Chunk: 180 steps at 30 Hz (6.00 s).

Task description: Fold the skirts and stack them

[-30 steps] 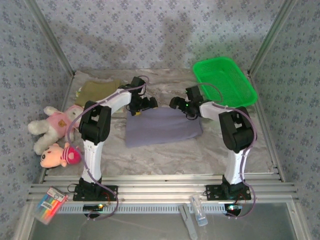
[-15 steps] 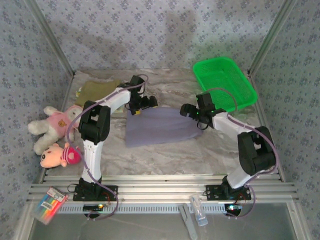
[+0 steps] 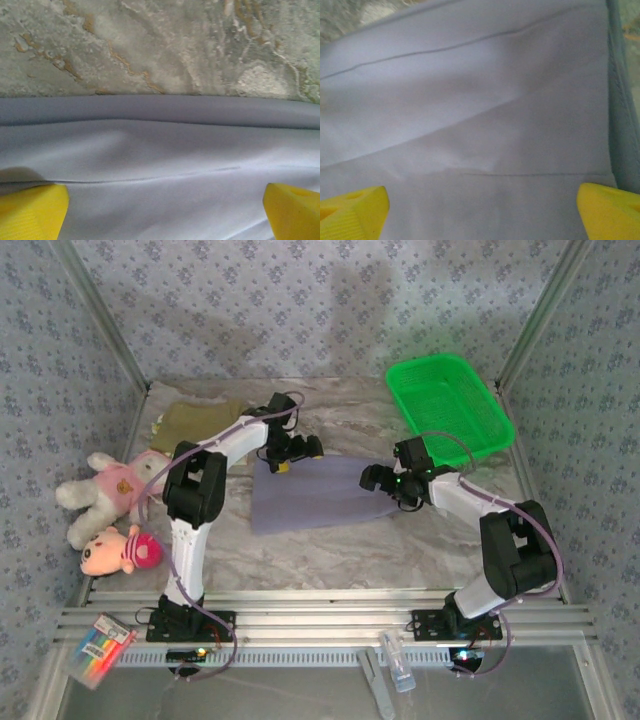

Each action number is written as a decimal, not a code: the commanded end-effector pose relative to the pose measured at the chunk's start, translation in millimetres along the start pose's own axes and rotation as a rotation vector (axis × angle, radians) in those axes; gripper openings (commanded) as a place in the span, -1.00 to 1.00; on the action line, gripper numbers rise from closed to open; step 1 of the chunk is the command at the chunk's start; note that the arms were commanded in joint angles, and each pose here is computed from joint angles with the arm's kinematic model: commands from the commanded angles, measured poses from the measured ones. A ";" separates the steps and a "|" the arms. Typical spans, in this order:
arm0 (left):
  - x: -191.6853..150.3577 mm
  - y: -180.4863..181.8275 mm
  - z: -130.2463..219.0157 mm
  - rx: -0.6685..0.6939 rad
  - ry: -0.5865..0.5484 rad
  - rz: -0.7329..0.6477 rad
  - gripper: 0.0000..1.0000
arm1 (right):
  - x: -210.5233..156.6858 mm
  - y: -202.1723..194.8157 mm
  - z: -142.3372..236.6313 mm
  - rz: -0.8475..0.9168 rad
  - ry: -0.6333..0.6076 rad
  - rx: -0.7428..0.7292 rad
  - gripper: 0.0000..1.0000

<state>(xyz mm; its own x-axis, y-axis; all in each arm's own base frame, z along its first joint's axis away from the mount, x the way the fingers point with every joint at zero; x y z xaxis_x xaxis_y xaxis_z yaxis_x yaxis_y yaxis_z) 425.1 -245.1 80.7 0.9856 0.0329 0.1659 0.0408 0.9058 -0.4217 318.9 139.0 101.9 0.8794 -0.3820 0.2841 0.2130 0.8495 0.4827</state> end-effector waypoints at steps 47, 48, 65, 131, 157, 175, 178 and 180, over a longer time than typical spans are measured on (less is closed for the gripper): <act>-61.2 25.6 -8.5 0.095 0.109 0.040 0.99 | 9.8 -40.1 -23.8 -0.126 0.124 0.148 0.04; -61.4 25.5 -8.9 0.095 0.111 0.039 1.00 | 9.4 -37.4 -23.2 -0.128 0.125 0.166 0.01; -67.4 28.9 -8.6 0.102 0.116 0.039 0.99 | 6.0 -57.8 -10.9 -0.161 0.038 0.024 -0.76; -76.0 33.4 -28.5 0.106 0.170 0.041 1.00 | -46.3 -70.2 -7.4 -0.626 -0.109 -0.059 0.26; -79.9 25.1 38.2 0.047 0.071 -0.002 0.99 | -36.7 -93.2 17.7 -0.295 -0.267 -0.016 -1.00; -116.8 80.2 6.1 0.055 0.148 0.068 0.39 | -13.1 64.3 56.9 0.387 -0.320 0.206 -1.00; -115.5 77.1 7.5 0.038 0.145 0.076 0.38 | -38.4 111.1 42.9 0.639 -0.245 0.235 -1.00; -115.0 76.9 9.1 0.036 0.143 0.085 0.38 | -60.4 139.4 25.1 0.774 -0.175 0.256 -1.00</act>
<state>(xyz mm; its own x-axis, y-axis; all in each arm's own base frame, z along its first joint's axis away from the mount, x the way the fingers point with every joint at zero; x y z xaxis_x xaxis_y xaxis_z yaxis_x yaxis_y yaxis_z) 330.8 -180.2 67.7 0.9938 0.0447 0.1017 0.0035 0.9024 -0.4308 294.2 236.9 187.5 0.7011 -0.0482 0.7115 -0.3637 0.8340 0.4148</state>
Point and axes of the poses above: each hand's point on the last joint's axis, 136 mm out from that joint toward the fingers, its own z axis back along the fingers, its own y axis along the line the jaws close on, x = y × z, the point moved 4 cm from there along z, back along the fingers, and after that the axes turned 7 degrees about -z, right-handed, at the moved point
